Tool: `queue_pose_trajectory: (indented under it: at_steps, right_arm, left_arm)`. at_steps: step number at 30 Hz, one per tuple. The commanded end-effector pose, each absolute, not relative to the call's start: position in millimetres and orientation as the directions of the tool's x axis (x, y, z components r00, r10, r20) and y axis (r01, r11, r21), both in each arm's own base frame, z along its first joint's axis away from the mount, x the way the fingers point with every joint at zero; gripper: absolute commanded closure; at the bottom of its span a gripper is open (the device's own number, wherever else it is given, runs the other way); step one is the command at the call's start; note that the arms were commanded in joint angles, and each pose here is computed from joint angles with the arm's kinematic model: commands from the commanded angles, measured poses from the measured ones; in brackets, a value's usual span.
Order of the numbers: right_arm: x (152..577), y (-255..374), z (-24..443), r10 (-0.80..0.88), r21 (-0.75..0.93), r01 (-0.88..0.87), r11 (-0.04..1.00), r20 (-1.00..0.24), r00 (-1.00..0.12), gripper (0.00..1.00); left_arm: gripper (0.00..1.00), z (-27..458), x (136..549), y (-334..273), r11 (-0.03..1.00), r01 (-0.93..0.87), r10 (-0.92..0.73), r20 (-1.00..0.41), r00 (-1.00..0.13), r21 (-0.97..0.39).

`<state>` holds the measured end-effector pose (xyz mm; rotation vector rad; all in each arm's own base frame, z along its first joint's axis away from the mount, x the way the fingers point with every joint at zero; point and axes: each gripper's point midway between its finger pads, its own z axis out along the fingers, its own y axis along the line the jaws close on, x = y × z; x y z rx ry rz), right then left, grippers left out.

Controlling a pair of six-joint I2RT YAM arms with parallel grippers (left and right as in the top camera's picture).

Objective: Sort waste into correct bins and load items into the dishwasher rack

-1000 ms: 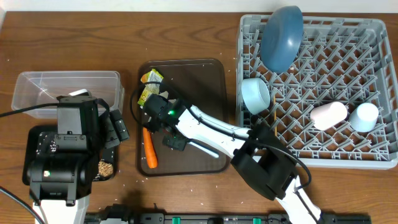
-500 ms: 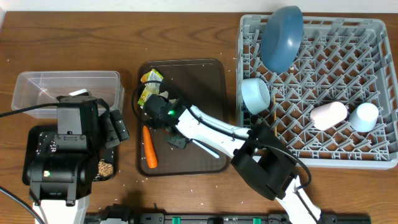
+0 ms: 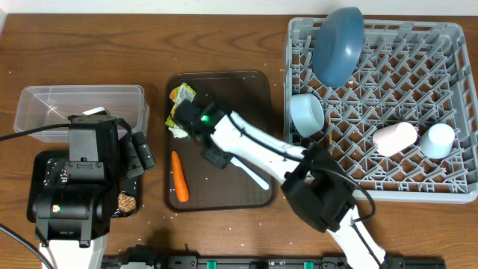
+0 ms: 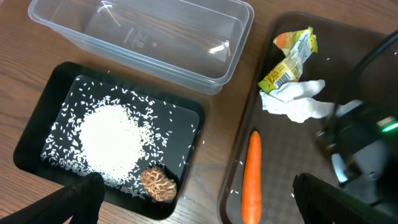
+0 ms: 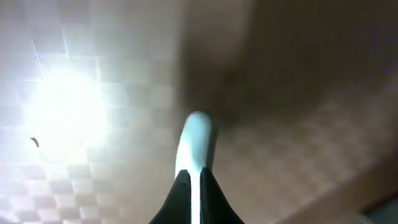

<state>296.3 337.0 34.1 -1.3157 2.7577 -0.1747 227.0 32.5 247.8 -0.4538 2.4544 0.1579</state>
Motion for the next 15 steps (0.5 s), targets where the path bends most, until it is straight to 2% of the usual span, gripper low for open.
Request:
queue_pose_trajectory:
  at_steps: [1, 11, 12, 13, 14, 15]
  right_arm:
    - [313.2, 340.2, 54.7, -0.707, -0.092, -0.702, 0.707, -0.079, -0.702, 0.99]
    - [312.0, 325.5, 44.6, -0.684, -0.045, -0.682, 0.730, -0.032, -0.729, 0.97]
    - [310.7, 324.1, 42.9, -0.676, -0.040, -0.675, 0.737, -0.025, -0.737, 0.75]
    - [309.3, 323.5, 41.7, -0.669, -0.030, -0.669, 0.743, -0.019, -0.743, 0.48]
    - [307.7, 323.2, 40.2, -0.657, -0.014, -0.657, 0.754, -0.013, -0.754, 0.43]
    - [306.3, 323.4, 39.5, -0.640, 0.013, -0.640, 0.768, -0.007, -0.768, 0.43]
  left_arm:
    - [0.02, 252.9, 227.1, 35.6, 0.928, -0.372, -0.288, -0.619, -0.731, 0.008]
    - [0.02, 252.9, 227.1, 35.6, 0.928, -0.372, -0.288, -0.619, -0.731, 0.008]
    - [0.02, 252.9, 227.1, 35.6, 0.928, -0.372, -0.288, -0.619, -0.731, 0.008]
    - [0.02, 252.9, 227.1, 35.6, 0.928, -0.372, -0.288, -0.620, -0.730, 0.008]
    - [0.02, 252.9, 227.1, 35.6, 0.928, -0.372, -0.288, -0.620, -0.730, 0.008]
    - [0.02, 252.9, 227.1, 35.6, 0.928, -0.372, -0.288, -0.619, -0.731, 0.008]
